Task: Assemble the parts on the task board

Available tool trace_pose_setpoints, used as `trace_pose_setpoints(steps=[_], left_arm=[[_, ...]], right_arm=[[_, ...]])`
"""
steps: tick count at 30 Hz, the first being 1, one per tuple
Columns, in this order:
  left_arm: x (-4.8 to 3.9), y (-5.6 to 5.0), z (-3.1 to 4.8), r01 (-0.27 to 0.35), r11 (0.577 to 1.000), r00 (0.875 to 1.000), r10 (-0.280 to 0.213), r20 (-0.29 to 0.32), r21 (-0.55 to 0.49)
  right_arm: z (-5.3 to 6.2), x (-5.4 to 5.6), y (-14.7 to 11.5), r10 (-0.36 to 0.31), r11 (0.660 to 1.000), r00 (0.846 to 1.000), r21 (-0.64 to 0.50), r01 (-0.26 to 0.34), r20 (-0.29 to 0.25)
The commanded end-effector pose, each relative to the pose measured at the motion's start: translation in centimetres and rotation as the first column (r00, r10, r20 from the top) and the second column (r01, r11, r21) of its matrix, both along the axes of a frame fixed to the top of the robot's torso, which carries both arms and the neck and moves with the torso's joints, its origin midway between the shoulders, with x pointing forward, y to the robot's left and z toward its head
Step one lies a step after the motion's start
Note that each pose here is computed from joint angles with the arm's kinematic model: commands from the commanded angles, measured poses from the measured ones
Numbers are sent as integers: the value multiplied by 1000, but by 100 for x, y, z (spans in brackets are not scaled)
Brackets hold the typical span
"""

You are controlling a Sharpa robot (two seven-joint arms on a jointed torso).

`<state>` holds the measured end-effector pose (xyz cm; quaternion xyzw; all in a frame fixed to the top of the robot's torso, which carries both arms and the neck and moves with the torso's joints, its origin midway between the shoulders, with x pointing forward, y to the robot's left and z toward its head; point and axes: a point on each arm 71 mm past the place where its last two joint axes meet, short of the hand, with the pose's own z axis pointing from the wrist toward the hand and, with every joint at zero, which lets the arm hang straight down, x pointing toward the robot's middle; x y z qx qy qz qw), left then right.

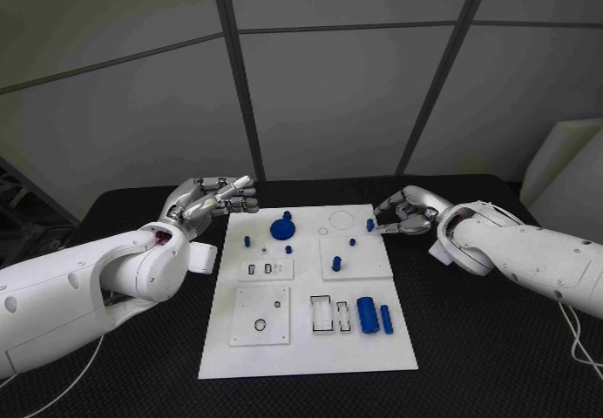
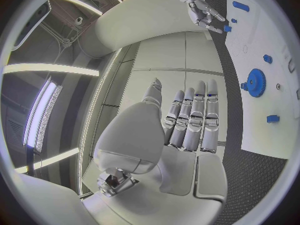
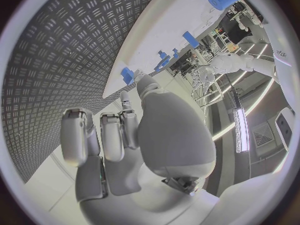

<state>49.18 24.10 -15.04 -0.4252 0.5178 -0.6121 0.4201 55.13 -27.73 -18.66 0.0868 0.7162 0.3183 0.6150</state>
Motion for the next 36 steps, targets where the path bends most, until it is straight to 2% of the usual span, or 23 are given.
trace_pose_setpoints(steps=[1, 36], left_arm=[[-1, -16, 11, 14, 1000, 1000, -14, 8, -3], [2, -18, 4, 15, 1000, 1000, -15, 4, -3]], right_arm=[[3, 7, 21, 15, 1000, 1000, -6, -15, 0], [-81, 97, 137, 5, 997, 1000, -82, -6, -6]])
